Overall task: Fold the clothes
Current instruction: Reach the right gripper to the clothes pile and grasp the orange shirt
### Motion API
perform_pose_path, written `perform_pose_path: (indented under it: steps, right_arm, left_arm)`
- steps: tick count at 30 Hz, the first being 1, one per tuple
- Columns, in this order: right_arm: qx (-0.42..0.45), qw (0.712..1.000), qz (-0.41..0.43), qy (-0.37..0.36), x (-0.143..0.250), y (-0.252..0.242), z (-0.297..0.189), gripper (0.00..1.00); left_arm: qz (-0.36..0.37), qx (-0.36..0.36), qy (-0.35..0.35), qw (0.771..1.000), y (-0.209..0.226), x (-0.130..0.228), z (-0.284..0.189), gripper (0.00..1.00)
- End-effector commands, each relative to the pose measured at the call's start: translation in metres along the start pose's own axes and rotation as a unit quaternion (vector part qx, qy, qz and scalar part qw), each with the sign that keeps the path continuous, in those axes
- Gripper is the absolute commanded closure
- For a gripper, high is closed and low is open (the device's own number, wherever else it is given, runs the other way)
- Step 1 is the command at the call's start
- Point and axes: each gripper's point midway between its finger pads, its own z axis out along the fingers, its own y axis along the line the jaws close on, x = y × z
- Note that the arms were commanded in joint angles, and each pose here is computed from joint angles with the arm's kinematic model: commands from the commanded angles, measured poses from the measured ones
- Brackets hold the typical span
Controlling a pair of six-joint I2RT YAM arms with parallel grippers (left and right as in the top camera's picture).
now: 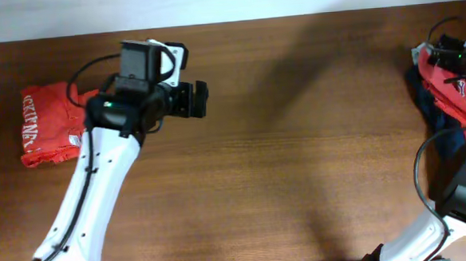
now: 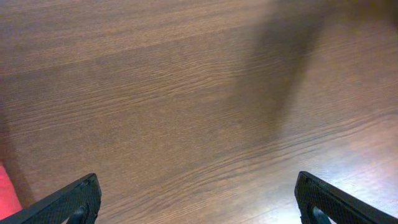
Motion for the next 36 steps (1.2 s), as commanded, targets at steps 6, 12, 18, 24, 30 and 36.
perform_pose_path:
  steps: [6, 12, 18, 24, 30, 36]
  right_arm:
    - [-0.018, 0.993, -0.102, 0.059, 0.041, 0.011, 0.056, 0.06]
    - [-0.015, 0.992, -0.104, 0.063, 0.043, 0.01, 0.057, 0.34]
    - [-0.017, 0.991, -0.105, 0.087, 0.063, 0.009, 0.069, 0.37]
    - [0.016, 0.989, -0.11, 0.103, 0.073, -0.002, 0.081, 0.51]
    - [0.025, 0.991, -0.097, 0.09, 0.059, -0.004, 0.076, 0.96]
    - [-0.052, 0.994, -0.087, 0.035, -0.01, 0.042, 0.003, 0.96]
  left_arm:
    - [0.0, -0.036, 0.035, 0.999, 0.015, 0.008, 0.046, 0.01]
    - [-0.001, -0.036, 0.046, 0.998, 0.017, 0.012, 0.057, 0.01]
    - [0.0, -0.036, 0.037, 0.999, 0.017, 0.008, 0.057, 0.0]
    - [0.0, -0.036, 0.032, 0.999, 0.017, 0.006, 0.058, 0.01]
    - [0.001, -0.035, 0.021, 0.999, 0.017, 0.0, 0.058, 0.01]
    - [-0.004, -0.069, 0.005, 0.998, 0.033, -0.01, 0.051, 0.01]
